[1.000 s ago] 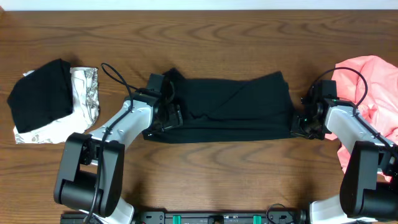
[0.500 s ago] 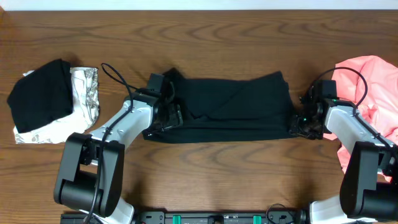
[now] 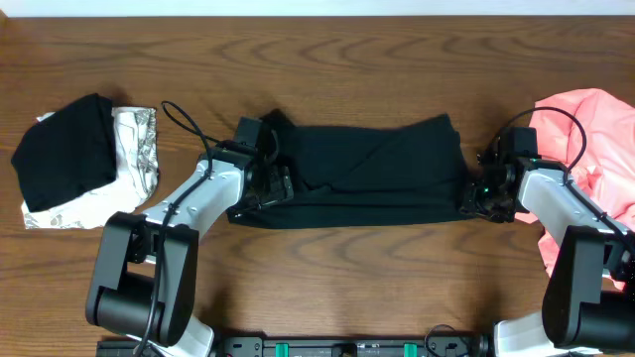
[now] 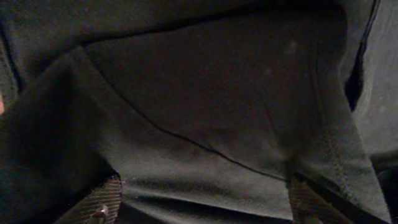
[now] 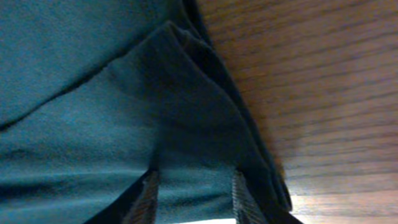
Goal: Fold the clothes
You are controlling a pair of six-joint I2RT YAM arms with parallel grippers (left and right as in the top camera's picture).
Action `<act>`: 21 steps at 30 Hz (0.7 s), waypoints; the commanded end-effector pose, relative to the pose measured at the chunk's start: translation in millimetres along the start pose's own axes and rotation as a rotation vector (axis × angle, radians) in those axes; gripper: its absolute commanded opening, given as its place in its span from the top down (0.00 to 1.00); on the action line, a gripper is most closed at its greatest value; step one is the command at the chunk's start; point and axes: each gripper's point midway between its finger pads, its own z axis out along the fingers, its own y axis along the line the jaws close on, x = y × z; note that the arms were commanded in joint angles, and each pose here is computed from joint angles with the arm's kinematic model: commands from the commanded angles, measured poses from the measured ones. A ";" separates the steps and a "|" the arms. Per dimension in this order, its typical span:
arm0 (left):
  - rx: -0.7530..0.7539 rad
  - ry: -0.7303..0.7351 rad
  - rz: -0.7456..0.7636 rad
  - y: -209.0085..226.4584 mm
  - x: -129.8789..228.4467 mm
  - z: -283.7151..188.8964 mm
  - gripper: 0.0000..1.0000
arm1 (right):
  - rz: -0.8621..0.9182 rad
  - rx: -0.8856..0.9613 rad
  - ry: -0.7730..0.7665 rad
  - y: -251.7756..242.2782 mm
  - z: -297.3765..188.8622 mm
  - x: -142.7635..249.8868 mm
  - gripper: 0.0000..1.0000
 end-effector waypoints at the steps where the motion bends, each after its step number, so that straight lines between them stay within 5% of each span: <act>1: -0.114 0.076 -0.039 33.5 22.0 18.8 0.11 | 0.028 0.130 0.084 -29.9 21.4 26.4 0.57; 21: -0.114 0.076 -0.039 33.6 22.0 18.8 0.10 | -0.002 0.087 -0.205 -7.2 -52.8 -49.7 0.51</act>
